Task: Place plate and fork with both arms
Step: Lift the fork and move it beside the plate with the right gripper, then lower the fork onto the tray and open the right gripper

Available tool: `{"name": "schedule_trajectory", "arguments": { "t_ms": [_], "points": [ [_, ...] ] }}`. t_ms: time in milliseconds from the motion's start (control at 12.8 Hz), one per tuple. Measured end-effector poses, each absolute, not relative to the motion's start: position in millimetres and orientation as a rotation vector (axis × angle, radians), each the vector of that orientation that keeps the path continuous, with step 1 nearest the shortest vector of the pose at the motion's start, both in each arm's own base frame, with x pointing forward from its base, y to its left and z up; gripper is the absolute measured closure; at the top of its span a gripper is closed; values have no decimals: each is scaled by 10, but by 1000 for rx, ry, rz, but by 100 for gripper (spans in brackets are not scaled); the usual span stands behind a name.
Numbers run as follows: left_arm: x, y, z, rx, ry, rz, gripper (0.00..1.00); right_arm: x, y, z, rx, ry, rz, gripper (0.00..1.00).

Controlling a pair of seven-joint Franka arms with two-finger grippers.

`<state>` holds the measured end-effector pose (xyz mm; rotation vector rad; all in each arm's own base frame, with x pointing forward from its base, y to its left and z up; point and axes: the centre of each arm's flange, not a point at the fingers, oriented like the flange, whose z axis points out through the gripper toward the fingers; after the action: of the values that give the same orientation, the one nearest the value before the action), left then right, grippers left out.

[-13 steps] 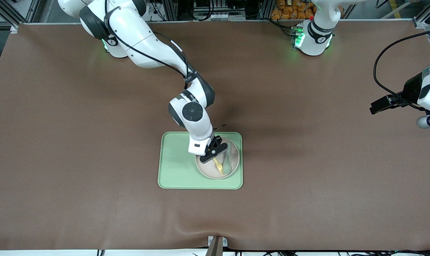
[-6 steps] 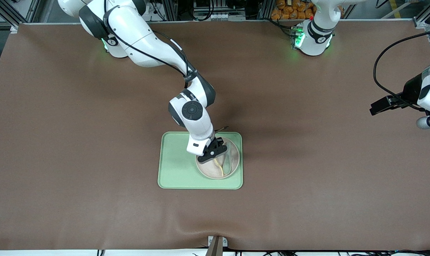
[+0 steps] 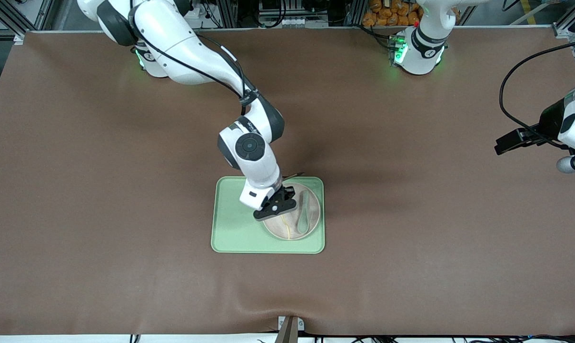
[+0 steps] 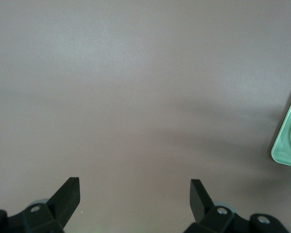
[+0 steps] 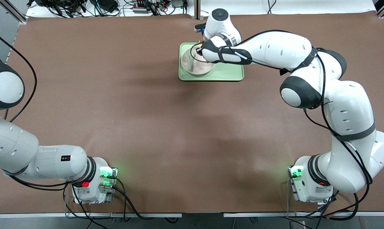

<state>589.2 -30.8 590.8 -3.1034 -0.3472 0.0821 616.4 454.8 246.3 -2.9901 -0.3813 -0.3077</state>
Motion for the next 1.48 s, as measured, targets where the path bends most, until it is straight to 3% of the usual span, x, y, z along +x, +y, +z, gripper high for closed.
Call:
{"name": "schedule_trajectory", "arguments": {
  "t_ms": [312, 779, 1169, 1481],
  "points": [
    [5891, -312, 5898, -3104, -343, 85, 0, 6477, 3907, 2481, -3038, -242, -262, 90],
    [5891, -314, 5884, -3103, -342, 89, 0, 6419, 3197, 2310, -3088, -77, -130, 90],
    [5895, -317, 5880, -3104, -340, 83, 0, 6355, 3120, 2172, -3021, 103, -29, 90],
    [5899, -319, 5864, -3105, -339, 82, 0, 6245, 3096, 1985, -3008, 147, -34, 90]
  ]
}}
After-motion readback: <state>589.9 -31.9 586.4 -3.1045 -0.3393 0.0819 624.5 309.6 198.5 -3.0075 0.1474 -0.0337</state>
